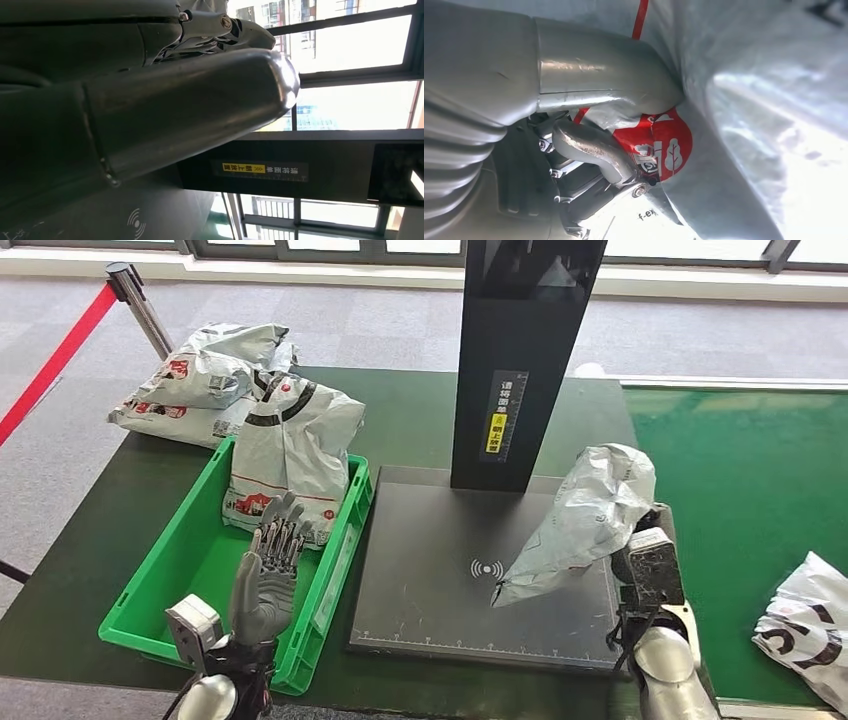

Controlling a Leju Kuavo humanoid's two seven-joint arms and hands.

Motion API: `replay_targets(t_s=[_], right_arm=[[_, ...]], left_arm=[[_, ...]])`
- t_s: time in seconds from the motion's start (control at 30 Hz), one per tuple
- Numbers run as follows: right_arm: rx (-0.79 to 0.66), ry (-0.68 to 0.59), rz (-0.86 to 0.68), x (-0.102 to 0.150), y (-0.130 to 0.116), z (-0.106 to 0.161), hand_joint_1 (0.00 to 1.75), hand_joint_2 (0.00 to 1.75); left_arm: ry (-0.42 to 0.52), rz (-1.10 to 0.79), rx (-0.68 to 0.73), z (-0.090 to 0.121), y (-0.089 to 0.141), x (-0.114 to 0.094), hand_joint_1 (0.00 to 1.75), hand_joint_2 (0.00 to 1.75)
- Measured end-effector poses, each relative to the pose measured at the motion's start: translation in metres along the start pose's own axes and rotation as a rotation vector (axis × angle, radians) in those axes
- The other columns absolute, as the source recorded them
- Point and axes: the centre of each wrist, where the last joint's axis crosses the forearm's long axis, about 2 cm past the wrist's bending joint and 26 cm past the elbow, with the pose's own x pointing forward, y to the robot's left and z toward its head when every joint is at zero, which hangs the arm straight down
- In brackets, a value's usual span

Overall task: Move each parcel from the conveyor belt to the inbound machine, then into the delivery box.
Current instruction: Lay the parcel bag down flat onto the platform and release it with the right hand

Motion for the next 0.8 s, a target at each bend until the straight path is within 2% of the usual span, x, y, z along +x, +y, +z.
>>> replay_targets(t_s=[0.27, 0.4, 0.6, 0.73, 0.8], right_arm=[[0.016, 0.028, -0.004, -0.005, 0.003, 0.004, 1.72, 1.75], [0.057, 0.099, 0.006, -0.007, 0.003, 0.006, 0.0, 1.75], [0.121, 0.225, 0.11, -0.011, 0.003, 0.01, 0.0, 1.75], [0.14, 0.261, 0.171, -0.006, 0.003, 0.016, 0.0, 1.75], [0.145, 0.258, 0.182, -0.001, 0.004, 0.018, 0.0, 0.87]], left_arm=[[-0.001, -0.001, 0.002, 0.002, -0.001, 0.001, 0.0, 0.0], [0.002, -0.012, 0.013, 0.004, -0.001, 0.002, 0.0, 0.0], [0.022, -0.028, 0.026, 0.011, -0.002, 0.006, 0.0, 0.0], [0.052, -0.057, 0.034, 0.012, -0.004, 0.01, 0.0, 0.0], [0.06, -0.071, 0.042, 0.013, -0.005, 0.012, 0.0, 0.0]])
